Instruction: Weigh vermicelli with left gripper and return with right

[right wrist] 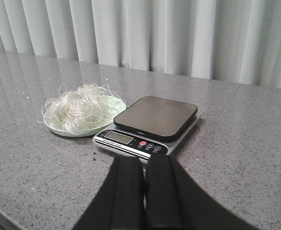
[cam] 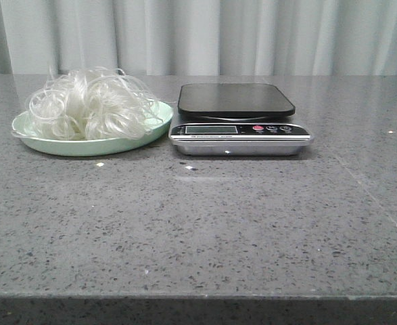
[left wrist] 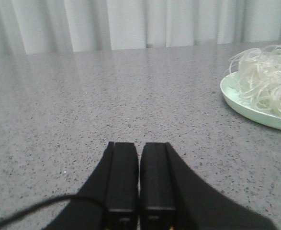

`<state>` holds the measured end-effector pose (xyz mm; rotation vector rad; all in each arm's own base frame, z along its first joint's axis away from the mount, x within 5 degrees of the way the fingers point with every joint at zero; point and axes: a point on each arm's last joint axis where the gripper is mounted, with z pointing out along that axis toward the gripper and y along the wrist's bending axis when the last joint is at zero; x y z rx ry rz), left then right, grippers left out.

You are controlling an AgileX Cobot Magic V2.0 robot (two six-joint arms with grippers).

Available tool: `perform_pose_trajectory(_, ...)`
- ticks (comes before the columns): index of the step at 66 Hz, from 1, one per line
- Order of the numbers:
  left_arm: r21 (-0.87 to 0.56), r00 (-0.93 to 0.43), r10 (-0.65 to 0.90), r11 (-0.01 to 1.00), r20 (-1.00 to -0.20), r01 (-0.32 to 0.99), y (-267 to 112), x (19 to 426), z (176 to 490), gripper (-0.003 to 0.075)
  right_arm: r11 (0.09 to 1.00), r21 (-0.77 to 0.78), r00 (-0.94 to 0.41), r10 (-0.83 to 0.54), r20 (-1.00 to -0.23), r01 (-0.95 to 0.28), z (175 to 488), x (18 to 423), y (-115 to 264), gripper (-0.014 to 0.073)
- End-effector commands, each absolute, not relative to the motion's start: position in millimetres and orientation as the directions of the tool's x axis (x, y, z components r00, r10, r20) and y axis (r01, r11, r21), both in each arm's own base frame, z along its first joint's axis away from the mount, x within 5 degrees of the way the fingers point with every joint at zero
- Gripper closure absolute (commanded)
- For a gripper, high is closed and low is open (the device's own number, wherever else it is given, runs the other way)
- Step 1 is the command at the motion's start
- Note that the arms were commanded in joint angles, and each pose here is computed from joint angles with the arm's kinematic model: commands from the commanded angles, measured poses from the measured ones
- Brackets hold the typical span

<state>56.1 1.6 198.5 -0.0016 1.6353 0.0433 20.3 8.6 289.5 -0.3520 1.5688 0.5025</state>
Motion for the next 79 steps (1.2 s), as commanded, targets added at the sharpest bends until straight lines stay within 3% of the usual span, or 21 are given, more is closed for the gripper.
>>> perform_pose_trajectory(1, -0.040, 0.098, -0.037, 0.999, -0.994, -0.034, 2.0, 54.4, 211.1, 0.0594, 0.852, 0.081, 0.042, 0.120, -0.992, -0.518, 303.7, 16.6, 6.0, 0.0427)
perform_pose_trajectory(61, -0.047, 0.118, -0.043, 0.998, -0.992, -0.032, 2.1, 54.3, 212.3, 0.0594, 0.857, 0.081, 0.039, 0.117, -0.992, -0.509, 302.9, 16.9, 6.0, 0.0427)
perform_pose_trajectory(68, -0.047, 0.118, -0.043, 0.998, -0.992, -0.032, 2.1, 54.3, 212.3, 0.0594, 0.902, 0.082, 0.053, 0.115, -0.992, -0.423, 303.3, 17.4, 4.3, 0.0427)
perform_pose_trajectory(79, -0.047, 0.118, -0.043, 0.998, -0.992, -0.032, 2.1, 54.3, 212.3, 0.0594, 0.982, 0.075, 0.080, 0.089, -0.993, -0.172, 297.2, 21.5, 0.6, 0.0427)
